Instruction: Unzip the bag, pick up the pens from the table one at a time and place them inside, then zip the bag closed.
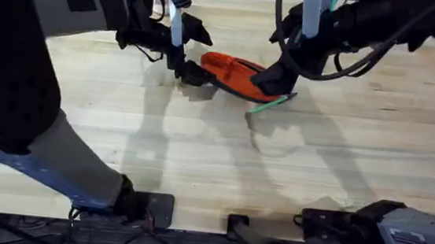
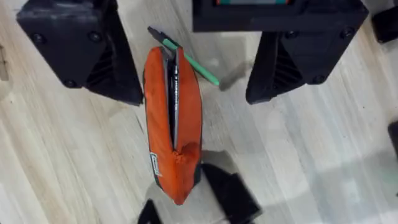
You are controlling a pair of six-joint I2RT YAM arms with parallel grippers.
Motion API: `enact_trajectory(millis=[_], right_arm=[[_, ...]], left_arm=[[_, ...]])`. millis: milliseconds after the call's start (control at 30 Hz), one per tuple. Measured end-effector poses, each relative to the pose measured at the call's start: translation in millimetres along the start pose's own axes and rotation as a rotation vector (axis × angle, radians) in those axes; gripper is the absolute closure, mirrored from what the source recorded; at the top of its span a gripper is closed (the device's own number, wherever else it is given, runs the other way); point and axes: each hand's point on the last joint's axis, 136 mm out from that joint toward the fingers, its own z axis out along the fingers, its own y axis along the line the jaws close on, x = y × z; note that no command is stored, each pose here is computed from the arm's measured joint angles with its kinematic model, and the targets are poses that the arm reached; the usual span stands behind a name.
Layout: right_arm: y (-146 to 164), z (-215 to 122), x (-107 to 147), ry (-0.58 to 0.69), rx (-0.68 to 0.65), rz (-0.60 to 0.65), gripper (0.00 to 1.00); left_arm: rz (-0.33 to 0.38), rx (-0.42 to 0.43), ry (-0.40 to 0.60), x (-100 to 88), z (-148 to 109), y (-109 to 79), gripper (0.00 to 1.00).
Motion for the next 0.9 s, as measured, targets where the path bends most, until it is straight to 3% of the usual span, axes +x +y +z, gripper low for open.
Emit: enact_trajectory(millis=[433, 600, 767, 900], right_arm=[[-1.7, 0.0, 1.2, 0.006, 0.009, 0.002, 0.005], [-1.6, 0.0, 1.1, 0.006, 0.009, 0.002, 0.005], [-1.7, 0.0, 1.2, 0.006, 0.009, 0.002, 0.005], [-1.7, 0.0, 1.1, 0.006, 0.009, 0.002, 0.005]], left_arm=[[-0.006, 0.003, 0.001, 0.4, -0.1, -0.9, 0.008], [-0.052, -0.020, 0.023, -3.4, -6.4, 0.4, 0.008], [-0.113, -0.067, 0.046, -27.1, -32.3, -7.6, 0.008], [-0.137, -0.083, 0.056, -49.5, -56.8, -27.2, 0.008]])
